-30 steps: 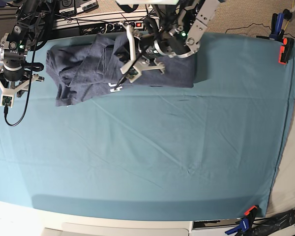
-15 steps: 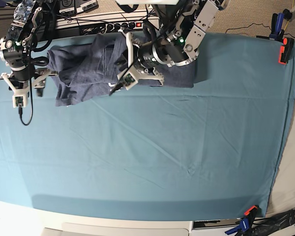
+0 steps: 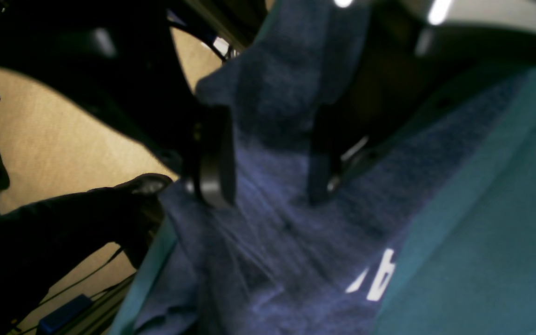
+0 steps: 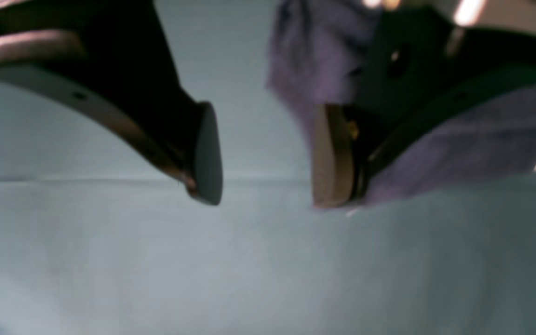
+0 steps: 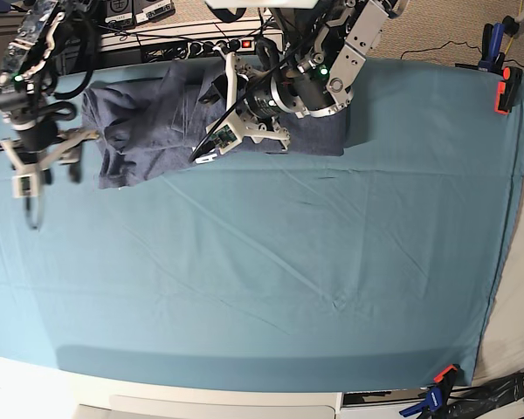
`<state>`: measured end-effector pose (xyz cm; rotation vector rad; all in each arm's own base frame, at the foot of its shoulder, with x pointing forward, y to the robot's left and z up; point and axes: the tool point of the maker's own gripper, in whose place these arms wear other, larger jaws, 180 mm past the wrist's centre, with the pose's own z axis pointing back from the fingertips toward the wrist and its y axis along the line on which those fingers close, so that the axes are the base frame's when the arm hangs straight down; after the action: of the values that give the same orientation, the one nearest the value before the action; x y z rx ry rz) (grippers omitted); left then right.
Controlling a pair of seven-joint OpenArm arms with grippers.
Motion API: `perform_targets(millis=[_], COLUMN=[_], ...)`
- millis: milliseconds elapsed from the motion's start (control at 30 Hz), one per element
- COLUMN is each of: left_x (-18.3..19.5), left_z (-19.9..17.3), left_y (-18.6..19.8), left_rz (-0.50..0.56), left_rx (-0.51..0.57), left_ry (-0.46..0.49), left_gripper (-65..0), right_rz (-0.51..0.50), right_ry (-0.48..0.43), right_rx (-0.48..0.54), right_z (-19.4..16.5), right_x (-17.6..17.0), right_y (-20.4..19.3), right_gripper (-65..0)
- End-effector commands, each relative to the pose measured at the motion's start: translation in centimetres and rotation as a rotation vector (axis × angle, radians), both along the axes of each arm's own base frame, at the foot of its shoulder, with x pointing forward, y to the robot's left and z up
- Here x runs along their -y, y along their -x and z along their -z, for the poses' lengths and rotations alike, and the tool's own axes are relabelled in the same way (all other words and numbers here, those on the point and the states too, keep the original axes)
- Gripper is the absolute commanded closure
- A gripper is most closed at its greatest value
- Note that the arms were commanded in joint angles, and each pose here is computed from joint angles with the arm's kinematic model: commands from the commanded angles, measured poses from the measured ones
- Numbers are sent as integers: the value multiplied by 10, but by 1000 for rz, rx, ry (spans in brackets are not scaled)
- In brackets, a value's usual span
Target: Fold the T-shirt properly
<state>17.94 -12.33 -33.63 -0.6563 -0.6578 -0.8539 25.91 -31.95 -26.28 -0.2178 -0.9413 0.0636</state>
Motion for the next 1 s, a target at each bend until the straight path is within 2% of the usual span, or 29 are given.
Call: perform_targets(millis=[0,167,233,333,467,533,633,867,967], left_x=[6,2,0,-5,-10,-13,-13,-13,-13], left_z=[-14,-12,-11,-8,-8,-8,-8,-8,-8], left_y=[-4,-5,-5,-6,-11,-14,-14,-14,-15], left_rz=[-2,-2,0,-1,-22,-30,-31,-31,-32], left_rx=[29,38,41,43,46,47,48,48,50], left_ry=[47,30,22,8,7,4,4,4,6], left_gripper=[-280,-280,-280,-280,-280,-280,-280,-280,-287], right_rz=[19,104,128,134,87,42,-12,-116,-145], right_ry=[30,29,-19,-161,-421,-552,-700,-762,-771], right_rx=[75,158,149,83,2,-8,34,93,67], right_z=[-22,-51,-46,-20,19,30,30,15,20], right_x=[11,50,66,81,79,70,58,41,30], right_y=[-5,5,9,12,9,5,-3,-8,-11], right_gripper=[-326,-325,-326,-326,-326,-326,-326,-326,-327])
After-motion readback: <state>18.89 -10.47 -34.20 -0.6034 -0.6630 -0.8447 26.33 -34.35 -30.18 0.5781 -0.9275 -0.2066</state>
